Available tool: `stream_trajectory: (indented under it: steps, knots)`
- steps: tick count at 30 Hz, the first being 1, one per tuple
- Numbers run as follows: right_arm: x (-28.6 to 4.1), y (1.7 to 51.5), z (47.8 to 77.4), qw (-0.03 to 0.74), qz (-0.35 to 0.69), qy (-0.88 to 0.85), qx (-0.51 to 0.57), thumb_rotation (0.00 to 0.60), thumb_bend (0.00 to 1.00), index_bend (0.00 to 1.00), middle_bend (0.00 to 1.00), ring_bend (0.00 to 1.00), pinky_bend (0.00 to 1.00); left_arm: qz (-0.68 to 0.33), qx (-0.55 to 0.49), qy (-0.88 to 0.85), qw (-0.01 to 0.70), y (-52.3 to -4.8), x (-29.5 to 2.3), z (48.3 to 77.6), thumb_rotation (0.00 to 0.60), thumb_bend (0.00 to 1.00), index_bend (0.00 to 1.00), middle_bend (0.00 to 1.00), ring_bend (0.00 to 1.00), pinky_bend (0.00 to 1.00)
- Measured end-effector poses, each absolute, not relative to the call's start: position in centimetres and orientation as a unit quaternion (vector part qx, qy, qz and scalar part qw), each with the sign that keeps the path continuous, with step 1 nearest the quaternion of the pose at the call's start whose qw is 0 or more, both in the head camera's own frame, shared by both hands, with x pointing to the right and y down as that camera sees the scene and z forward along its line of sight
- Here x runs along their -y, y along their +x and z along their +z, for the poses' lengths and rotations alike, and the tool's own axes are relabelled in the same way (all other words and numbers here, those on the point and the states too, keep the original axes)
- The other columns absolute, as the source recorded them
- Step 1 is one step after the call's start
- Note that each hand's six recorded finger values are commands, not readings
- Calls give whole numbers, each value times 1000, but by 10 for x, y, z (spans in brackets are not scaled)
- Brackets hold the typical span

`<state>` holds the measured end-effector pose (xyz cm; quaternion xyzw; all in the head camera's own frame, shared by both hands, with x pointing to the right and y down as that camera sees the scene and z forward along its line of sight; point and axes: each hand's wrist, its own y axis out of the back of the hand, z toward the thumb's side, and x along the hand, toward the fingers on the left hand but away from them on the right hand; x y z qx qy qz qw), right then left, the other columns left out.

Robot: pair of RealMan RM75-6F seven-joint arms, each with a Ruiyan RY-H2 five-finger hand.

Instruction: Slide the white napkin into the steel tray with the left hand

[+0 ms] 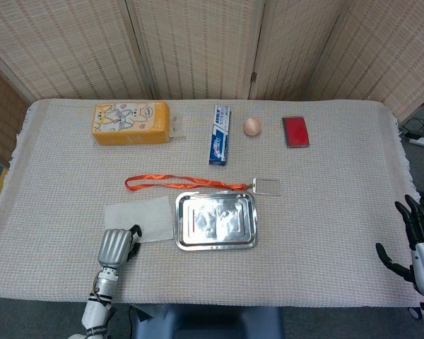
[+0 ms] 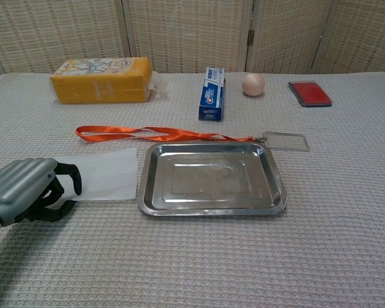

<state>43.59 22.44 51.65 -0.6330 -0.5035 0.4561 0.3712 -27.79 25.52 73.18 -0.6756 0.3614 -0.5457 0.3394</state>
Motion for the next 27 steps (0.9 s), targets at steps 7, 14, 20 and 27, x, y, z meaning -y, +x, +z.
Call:
stream_trajectory:
  steps: [7, 14, 20, 27]
  knots:
    - [-224, 436, 517, 370, 457, -634, 502, 600, 383, 0, 0, 0, 0, -541, -372, -671, 345, -279, -253, 732, 600, 544, 605, 1000, 1000, 1000]
    - [-224, 436, 517, 369, 458, -634, 502, 600, 383, 0, 0, 0, 0, -534, -382, -665, 357, -281, -249, 726, 600, 552, 605, 1000, 1000, 1000]
    - [-224, 435, 517, 367, 456, -636, 502, 600, 383, 0, 0, 0, 0, -518, -399, -653, 383, -280, -238, 709, 600, 553, 597, 1000, 1000, 1000]
    - [-225, 434, 509, 367, 443, -639, 511, 600, 383, 0, 0, 0, 0, -500, -410, -637, 419, -269, -221, 690, 600, 552, 577, 1000, 1000, 1000]
